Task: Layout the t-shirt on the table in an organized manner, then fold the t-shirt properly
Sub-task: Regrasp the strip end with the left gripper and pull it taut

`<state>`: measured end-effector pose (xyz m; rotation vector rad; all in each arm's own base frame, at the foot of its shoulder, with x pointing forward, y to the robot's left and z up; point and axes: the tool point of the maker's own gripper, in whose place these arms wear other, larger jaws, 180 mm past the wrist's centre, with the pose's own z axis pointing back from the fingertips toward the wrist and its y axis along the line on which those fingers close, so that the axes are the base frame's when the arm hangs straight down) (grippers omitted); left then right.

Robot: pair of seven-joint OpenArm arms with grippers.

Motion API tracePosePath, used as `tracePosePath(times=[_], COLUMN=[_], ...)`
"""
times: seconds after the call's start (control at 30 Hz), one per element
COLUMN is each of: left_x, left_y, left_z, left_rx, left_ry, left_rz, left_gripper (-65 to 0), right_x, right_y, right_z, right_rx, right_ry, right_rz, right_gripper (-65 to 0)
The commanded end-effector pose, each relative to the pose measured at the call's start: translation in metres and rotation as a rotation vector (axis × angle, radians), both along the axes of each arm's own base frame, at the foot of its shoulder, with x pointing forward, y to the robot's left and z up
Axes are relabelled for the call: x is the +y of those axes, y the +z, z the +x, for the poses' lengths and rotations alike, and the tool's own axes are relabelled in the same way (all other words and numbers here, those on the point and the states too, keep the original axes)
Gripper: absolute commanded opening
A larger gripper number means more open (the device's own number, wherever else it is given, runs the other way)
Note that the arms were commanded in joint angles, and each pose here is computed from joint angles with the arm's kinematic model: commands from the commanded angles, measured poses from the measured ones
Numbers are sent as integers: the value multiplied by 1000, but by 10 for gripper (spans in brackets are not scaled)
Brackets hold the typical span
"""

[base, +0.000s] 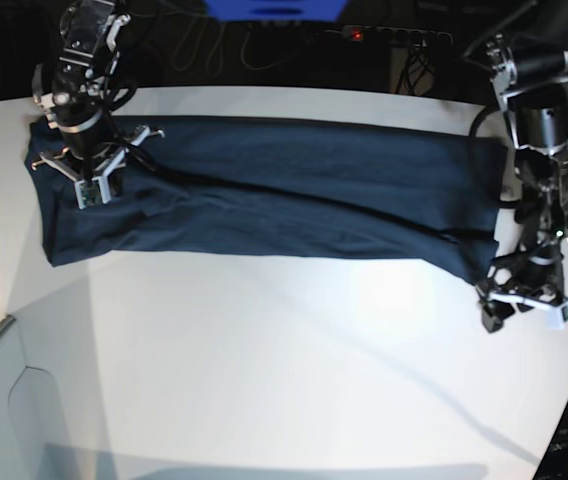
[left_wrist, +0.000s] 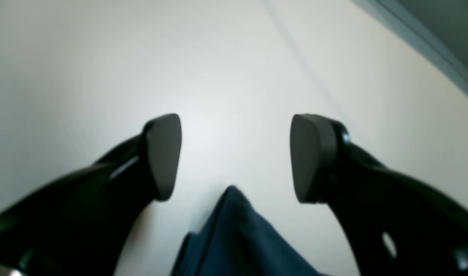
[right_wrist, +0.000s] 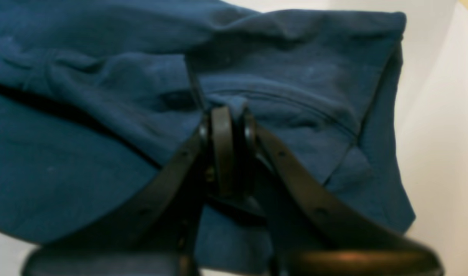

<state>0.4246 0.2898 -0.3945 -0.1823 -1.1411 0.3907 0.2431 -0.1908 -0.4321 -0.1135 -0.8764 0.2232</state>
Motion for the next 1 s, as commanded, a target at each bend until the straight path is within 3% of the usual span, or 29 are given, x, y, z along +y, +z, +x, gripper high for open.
tracePosePath(times=[0.0, 0.17, 0.33, 0.47, 0.63, 0.7, 0.97], left_x=[-3, -22, -28, -27, -30, -29, -18], left_y=[16, 1, -26, -46, -43, -43, -16], left_z=[13, 13, 8, -2, 2, 2, 8], left_rx=[-39, 22, 104, 163, 156, 156, 84], left_ry=[-22, -80, -95, -90, -95, -93, -51], left_rz=[32, 126, 117, 90, 90, 91, 140], left_gripper=[-220, -220, -231, -356, -524, -632, -649], right_x=[-2, -3, -2, -2, -3, -3, -3], right_y=[11, 14, 15, 15, 19, 20, 20], right_z=[8, 14, 14, 14, 21, 22, 24], right_rx=[-49, -57, -60, -62, -74, -77, -80], right_ry=[-1, -3, -2, -2, -3, -3, -3], right_rz=[-5, -6, -5, -5, -6, -6, -6], right_gripper=[-650, -650, -650, -650, -650, -650, -650])
